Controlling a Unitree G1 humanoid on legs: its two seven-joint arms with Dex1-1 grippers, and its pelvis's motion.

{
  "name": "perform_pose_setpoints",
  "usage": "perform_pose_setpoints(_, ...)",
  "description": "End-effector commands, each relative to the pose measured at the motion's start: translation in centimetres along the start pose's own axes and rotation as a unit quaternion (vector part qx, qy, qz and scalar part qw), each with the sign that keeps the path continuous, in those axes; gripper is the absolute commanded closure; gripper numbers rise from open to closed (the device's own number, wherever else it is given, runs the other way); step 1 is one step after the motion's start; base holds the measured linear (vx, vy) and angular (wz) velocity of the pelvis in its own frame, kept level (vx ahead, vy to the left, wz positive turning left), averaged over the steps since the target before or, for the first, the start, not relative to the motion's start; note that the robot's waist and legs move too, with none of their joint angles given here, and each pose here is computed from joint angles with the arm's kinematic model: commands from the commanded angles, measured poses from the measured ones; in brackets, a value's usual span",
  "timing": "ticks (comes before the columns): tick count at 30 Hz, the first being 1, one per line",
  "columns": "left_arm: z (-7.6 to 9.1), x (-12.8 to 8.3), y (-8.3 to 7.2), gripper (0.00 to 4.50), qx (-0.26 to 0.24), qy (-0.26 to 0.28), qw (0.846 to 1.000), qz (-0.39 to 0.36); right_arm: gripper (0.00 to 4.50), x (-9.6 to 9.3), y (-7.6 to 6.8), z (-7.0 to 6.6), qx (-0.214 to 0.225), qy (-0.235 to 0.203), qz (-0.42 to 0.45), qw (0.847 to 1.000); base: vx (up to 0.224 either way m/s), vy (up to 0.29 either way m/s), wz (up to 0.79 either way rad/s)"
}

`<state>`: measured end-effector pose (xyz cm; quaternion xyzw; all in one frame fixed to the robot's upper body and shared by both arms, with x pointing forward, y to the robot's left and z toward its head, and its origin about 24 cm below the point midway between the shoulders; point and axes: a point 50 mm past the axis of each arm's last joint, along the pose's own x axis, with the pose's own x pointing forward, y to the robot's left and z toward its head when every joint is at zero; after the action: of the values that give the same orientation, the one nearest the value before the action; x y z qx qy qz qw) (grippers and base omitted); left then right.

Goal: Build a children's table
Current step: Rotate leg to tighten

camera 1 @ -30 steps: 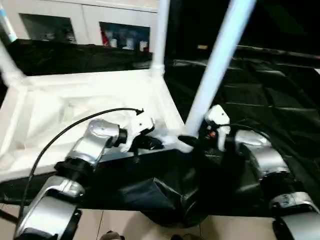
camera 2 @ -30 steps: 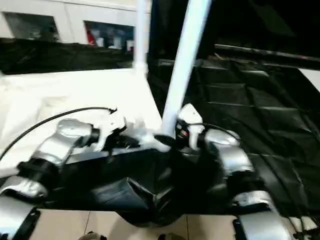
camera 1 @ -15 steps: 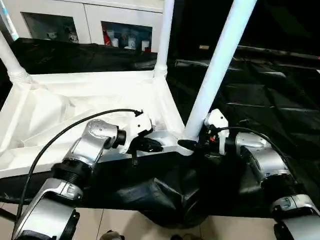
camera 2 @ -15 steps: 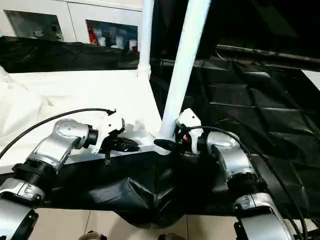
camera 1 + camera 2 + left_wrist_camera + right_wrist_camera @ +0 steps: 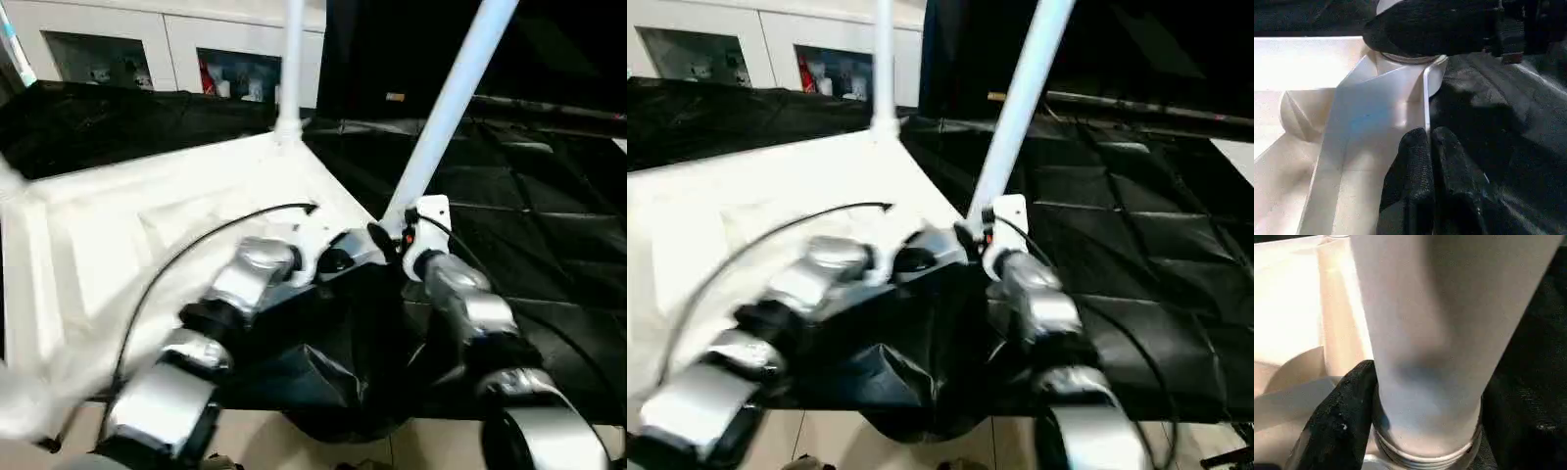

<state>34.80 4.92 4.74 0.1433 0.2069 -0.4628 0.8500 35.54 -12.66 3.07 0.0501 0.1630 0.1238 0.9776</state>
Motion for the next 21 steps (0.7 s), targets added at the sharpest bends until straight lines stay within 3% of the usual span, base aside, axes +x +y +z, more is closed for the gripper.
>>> perform_pose_setpoints(1,1.3,0.9,-0.9,4.5,-0.001,-0.029,1.0,0.002,1.78,0.1,2.5,-3.2,0.011,0.066,0.039,0.997,0.0,0.0,0.0)
perform_pose_setpoints(2,1.4,1.0,-0.8,4.5,0.005,-0.027,1.0,0.003,1.22,0.2,2.9,-2.8,-0.011,0.055,0.051,0.997,0.0,0.0,0.0)
perform_pose_setpoints(6,0.7,0.3,0.0,4.5,0.014,-0.015,1.0,0.004,0.92,0.2,2.7,-1.8,-0.03,0.028,0.078,0.996,0.0,0.0,0.0)
perform_pose_setpoints(13,-0.9,-1.8,1.7,4.5,0.033,0.029,0.999,-0.021,0.92,-0.9,0.7,-0.1,-0.061,0.007,0.171,0.983,0.0,0.0,0.0)
perform_pose_setpoints(18,-2.5,-3.9,2.3,4.5,0.059,0.062,0.992,-0.091,0.92,-2.8,-1.1,0.6,-0.127,0.026,0.279,0.952,0.0,0.0,0.0)
perform_pose_setpoints(21,-2.9,-4.9,2.4,4.5,0.069,0.066,0.987,-0.127,0.92,-3.5,-1.6,0.8,-0.142,0.037,0.311,0.939,0.0,0.0,0.0)
